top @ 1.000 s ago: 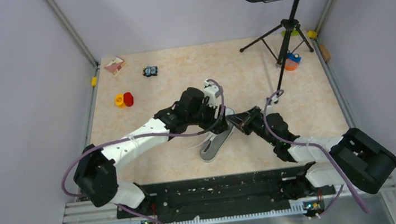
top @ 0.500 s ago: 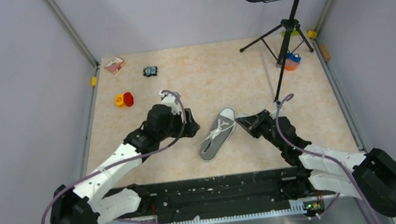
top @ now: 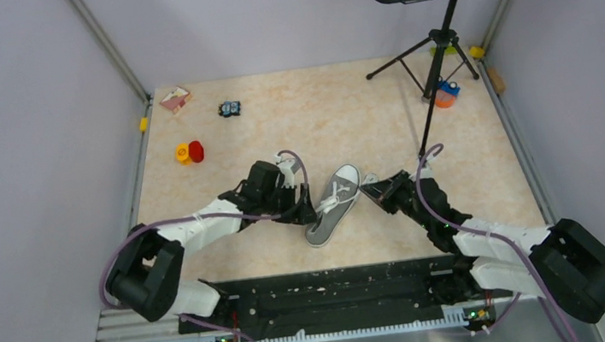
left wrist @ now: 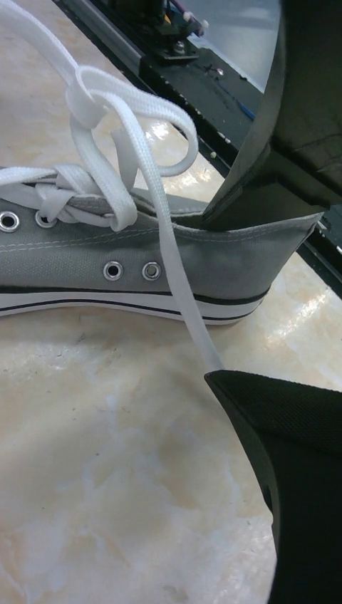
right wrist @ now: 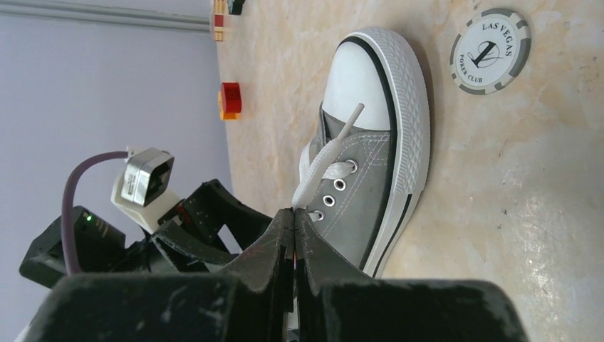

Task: Tie the shoes
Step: Cross the shoelace with the shoelace, then tie the shoelace on the shoe.

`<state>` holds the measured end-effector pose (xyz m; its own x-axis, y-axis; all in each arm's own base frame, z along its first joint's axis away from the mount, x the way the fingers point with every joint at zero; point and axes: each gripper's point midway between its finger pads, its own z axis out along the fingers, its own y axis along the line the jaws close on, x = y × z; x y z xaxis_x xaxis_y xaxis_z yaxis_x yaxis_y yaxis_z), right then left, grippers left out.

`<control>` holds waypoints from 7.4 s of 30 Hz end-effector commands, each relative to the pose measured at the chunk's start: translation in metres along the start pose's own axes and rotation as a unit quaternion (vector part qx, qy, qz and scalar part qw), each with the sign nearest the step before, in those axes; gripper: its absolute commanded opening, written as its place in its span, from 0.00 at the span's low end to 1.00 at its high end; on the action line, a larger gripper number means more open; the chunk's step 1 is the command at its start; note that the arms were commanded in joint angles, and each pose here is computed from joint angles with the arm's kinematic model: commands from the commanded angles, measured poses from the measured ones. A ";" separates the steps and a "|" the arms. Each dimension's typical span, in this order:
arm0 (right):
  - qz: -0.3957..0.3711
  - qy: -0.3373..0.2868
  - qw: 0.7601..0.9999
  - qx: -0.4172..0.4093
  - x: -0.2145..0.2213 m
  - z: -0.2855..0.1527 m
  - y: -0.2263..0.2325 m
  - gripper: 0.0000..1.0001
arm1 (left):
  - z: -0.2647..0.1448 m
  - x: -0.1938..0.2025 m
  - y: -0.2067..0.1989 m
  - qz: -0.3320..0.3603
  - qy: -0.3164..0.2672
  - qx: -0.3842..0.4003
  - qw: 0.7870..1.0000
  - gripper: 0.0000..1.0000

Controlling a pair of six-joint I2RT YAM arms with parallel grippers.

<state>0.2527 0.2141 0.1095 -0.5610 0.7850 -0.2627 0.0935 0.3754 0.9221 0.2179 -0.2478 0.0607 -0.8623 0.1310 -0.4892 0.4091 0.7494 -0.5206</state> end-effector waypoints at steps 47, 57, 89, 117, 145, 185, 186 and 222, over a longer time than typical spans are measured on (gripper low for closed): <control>-0.027 0.001 0.999 -0.028 -0.013 0.006 0.026 0.00 | 0.016 -0.019 -0.049 0.174 -0.123 0.022 0.977 0.53; -0.023 0.000 0.999 -0.031 -0.012 0.005 0.025 0.00 | 0.016 -0.007 -0.058 0.183 -0.096 0.054 0.977 0.59; -0.043 -0.015 0.999 0.029 -0.017 -0.007 -0.013 0.00 | -0.082 -0.042 -0.013 0.056 -0.230 -0.128 0.963 0.00; -0.164 -0.101 0.979 0.070 -0.081 -0.019 0.020 0.00 | -0.096 -0.042 -0.013 0.025 -0.193 -0.136 0.971 0.00; -0.179 -0.087 0.976 0.091 -0.079 -0.020 0.002 0.00 | -0.071 0.025 -0.022 -0.035 -0.075 -0.063 0.995 0.00; -0.297 -0.080 0.946 0.107 -0.106 -0.027 0.063 0.75 | -0.047 -0.076 -0.181 0.022 -0.124 0.112 0.986 0.00; -0.294 -0.085 0.945 0.114 -0.105 -0.037 0.054 0.74 | -0.040 -0.080 -0.185 0.014 -0.122 0.114 0.986 0.00; -0.085 0.004 0.949 0.303 -0.039 -0.024 -0.041 0.72 | -0.044 -0.051 -0.011 -0.310 -0.093 -0.130 0.937 0.95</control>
<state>0.2132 0.1420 0.0603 -0.7018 0.6131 -0.3627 0.4227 0.7682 0.4808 0.2572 -0.2396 0.1527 -0.8288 -0.3880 -0.4031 -0.0866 0.8007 -0.5928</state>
